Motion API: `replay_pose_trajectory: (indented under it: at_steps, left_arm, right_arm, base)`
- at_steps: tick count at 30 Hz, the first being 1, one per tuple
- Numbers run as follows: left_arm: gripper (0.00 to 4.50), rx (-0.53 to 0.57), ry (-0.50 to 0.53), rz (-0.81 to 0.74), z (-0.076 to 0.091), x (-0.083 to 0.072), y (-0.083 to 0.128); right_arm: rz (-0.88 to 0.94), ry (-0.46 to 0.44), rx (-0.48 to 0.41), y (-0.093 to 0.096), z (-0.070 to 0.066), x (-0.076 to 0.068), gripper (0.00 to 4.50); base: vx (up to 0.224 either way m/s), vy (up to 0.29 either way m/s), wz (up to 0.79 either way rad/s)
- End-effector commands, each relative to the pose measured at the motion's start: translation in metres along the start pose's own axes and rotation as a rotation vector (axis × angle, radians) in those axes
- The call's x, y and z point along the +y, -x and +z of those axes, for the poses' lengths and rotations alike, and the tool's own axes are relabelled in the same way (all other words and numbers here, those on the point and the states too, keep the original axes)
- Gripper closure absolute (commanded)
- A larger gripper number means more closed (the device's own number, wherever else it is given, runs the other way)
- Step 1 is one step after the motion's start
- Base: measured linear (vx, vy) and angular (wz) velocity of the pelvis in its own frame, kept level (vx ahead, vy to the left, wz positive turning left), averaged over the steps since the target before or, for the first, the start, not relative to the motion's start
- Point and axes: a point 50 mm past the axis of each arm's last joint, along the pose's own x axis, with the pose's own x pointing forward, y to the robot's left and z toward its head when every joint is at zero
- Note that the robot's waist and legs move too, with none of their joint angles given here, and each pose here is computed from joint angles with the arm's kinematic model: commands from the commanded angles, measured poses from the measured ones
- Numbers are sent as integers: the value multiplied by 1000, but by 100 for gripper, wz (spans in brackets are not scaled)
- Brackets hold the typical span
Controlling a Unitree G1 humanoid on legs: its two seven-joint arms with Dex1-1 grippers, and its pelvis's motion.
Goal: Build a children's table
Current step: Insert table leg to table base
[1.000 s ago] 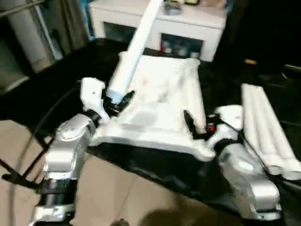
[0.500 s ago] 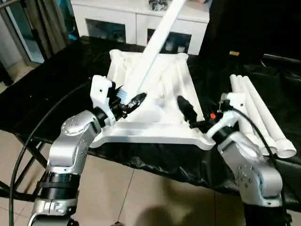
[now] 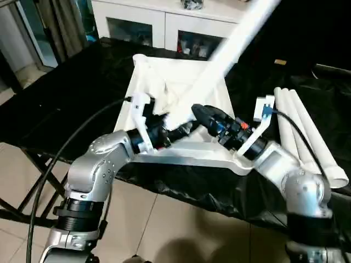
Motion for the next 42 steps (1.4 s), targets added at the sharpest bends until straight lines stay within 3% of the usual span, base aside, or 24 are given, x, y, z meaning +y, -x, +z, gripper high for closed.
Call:
replay_pose_trajectory:
  at_steps: [1, 3, 5, 13, 30, 31, 38, 42]
  left_arm:
    - [158, -8, -15, -105, 8, -13, -6]
    - [158, 4, -4, -100, 7, -12, -6]
    - [158, 5, 2, -103, 8, -12, -6]
    - [158, 4, 24, -107, 10, -11, -5]
    - [158, 16, 60, -107, 9, -10, -4]
    - [88, 14, 75, -105, 9, -10, -4]
    - [41, -12, 70, -118, 10, -12, 1]
    - [34, -29, 74, -84, 9, -10, 9]
  right_arm:
    - [-5, -45, -5, 1, 3, -3, 0]
    - [24, -70, -21, 0, 6, -2, 0]
    - [53, -93, -30, 1, 8, 0, 30]
    - [149, -143, 3, 5, 4, 10, 86]
    - [156, -162, 5, 5, 0, 12, 232]
    - [156, -162, 2, 5, 1, 12, 253]
    - [103, -134, -67, 4, 8, 7, 264]
    - [-22, -76, -134, 7, 18, -5, 264]
  base:
    - [0, 0, 0]
    - [0, 0, 0]
    - [0, 0, 0]
    - [0, 0, 0]
    - [0, 0, 0]
    - [0, 0, 0]
    - [0, 0, 0]
    - [0, 0, 0]
